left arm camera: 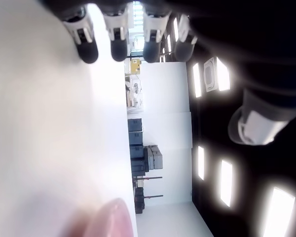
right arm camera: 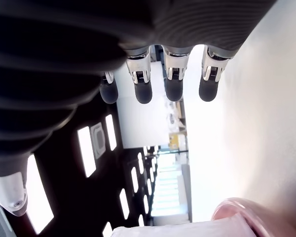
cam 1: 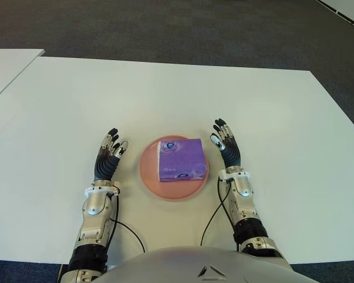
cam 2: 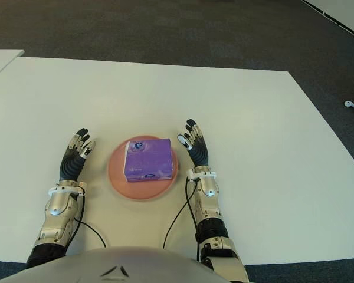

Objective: Put the tissue paper into the plate.

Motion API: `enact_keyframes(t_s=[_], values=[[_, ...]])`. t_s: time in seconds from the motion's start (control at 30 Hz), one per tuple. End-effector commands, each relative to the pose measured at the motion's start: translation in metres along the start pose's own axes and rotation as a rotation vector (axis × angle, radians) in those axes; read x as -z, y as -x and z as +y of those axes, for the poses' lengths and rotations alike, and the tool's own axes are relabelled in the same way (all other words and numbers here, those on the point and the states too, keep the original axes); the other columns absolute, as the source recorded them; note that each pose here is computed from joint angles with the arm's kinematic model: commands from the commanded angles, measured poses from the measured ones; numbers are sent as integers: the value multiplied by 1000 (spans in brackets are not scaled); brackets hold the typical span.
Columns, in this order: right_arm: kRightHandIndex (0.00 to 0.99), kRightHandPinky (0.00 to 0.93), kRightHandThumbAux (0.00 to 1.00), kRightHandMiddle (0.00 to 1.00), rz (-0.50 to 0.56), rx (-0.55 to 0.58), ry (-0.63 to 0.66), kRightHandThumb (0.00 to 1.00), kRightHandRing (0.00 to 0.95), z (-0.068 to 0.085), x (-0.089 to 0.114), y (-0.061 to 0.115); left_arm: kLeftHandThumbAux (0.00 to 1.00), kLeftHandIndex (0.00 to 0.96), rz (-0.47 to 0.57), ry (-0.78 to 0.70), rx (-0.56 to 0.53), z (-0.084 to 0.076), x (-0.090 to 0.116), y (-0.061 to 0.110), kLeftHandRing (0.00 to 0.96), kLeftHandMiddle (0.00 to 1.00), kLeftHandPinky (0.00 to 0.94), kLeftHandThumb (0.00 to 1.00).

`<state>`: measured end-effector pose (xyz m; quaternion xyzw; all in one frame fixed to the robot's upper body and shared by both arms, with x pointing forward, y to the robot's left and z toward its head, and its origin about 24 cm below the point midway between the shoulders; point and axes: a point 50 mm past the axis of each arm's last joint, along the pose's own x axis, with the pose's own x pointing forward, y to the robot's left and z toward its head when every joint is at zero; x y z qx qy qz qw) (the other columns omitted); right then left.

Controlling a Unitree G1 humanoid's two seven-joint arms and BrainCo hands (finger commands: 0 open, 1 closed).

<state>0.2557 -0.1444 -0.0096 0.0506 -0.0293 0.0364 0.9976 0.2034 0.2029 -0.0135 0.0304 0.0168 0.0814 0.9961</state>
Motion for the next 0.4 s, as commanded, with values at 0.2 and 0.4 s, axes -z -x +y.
enact_keyframes(t_s=[0.2,0.4], values=[[0,0,530,0,222,49,-22,0,0,-5,39,36,488,0,92,0,-3,3,16,8,0,0,0,0],[0,0,526,0,218,61,-16,0,0,-7,38,39,484,0,88,4,-5,3,15,8,0,0,0,0]])
